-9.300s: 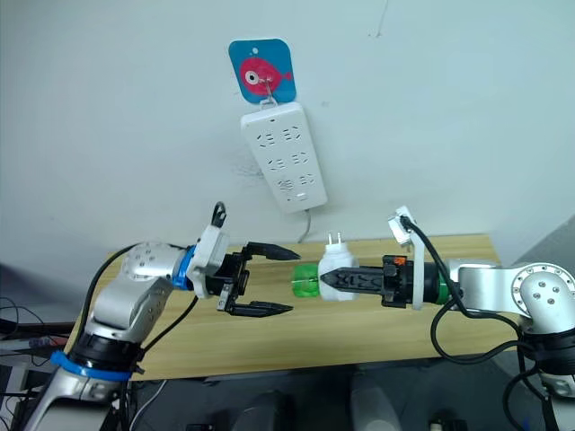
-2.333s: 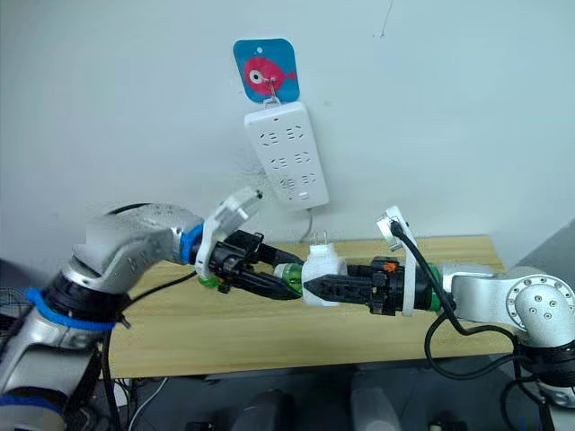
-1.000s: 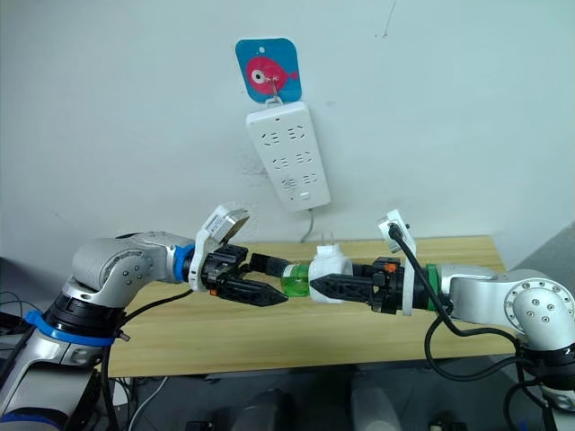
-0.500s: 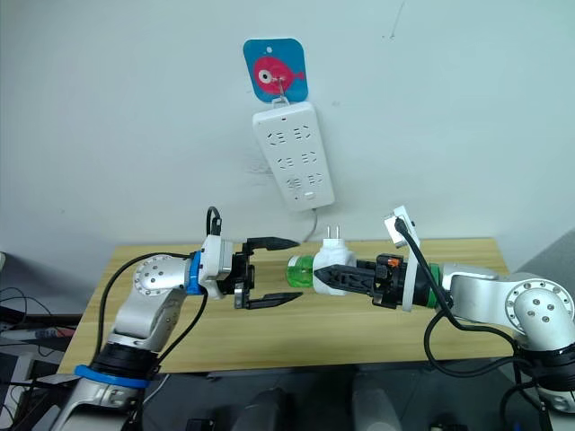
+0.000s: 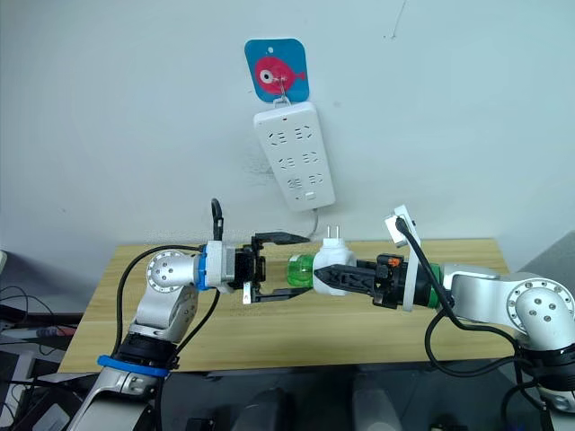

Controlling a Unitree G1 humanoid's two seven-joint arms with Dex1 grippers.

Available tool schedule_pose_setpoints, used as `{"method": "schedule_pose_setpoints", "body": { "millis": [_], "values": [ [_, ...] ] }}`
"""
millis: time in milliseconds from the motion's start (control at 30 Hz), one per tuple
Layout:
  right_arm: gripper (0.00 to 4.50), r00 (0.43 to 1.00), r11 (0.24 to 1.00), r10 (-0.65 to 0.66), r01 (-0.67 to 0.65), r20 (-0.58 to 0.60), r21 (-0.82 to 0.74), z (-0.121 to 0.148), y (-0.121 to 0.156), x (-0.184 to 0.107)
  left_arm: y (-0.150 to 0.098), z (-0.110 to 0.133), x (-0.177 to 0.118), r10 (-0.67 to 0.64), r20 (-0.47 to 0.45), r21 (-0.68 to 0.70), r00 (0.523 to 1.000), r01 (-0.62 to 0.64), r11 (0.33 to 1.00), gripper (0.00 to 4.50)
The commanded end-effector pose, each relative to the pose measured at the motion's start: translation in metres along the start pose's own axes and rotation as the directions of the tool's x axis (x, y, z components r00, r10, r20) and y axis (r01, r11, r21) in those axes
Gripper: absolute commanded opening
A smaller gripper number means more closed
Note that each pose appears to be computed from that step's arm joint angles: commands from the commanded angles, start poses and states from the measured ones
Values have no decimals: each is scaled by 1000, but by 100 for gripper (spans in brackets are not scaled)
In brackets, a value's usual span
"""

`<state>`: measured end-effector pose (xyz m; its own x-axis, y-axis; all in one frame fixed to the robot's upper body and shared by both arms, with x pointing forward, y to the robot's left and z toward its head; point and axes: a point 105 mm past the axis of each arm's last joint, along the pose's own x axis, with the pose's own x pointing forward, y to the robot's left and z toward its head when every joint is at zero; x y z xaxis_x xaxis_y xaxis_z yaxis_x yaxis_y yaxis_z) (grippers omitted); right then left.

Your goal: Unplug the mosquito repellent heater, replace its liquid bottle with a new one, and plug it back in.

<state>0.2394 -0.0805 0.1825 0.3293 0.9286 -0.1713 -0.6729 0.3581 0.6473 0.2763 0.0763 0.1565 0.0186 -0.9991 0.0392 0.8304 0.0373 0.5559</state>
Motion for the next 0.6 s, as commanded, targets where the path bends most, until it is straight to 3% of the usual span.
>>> {"method": "schedule_pose_setpoints", "body": {
  "millis": [33, 67, 267, 333, 400, 433, 500, 533, 600],
  "values": [
    [302, 999, 999, 50, -50, 18, -18, 6, 13, -2, 2, 11, 4, -32, 20, 30, 999, 31, 999, 265],
    [302, 999, 999, 50, -50, 17, -18, 6, 13, -2, 3, 13, 5, -30, 25, 29, 999, 29, 999, 232],
    [302, 999, 999, 48, -48, 16, -20, 6, 12, -2, 8, 23, 5, -57, 26, 18, 998, 56, 998, 227],
    [302, 999, 999, 47, -47, 15, -24, 6, 12, -2, 5, 26, 3, -118, -1, -55, 993, 117, 992, 227],
    [302, 999, 998, 44, -44, 4, -39, 5, 12, -2, 8, 26, -1, -160, -63, -271, 985, 137, 953, 227],
    [302, 999, 998, 40, -41, -9, -51, 3, 11, -3, 9, 28, -4, -187, -84, -405, 979, 138, 904, 227],
    [302, 999, 997, 41, -43, -30, -70, 0, 12, -3, 9, 39, -10, -267, -67, -663, 961, 157, 732, 227],
    [302, 998, 996, 44, -48, -40, -81, -2, 12, -3, 8, 46, -13, -309, -40, -752, 950, 175, 635, 227],
    [302, 998, 994, 50, -54, -49, -92, -3, 13, -3, 7, 55, -16, -346, -4, -841, 938, 184, 509, 227]
  ]
}}
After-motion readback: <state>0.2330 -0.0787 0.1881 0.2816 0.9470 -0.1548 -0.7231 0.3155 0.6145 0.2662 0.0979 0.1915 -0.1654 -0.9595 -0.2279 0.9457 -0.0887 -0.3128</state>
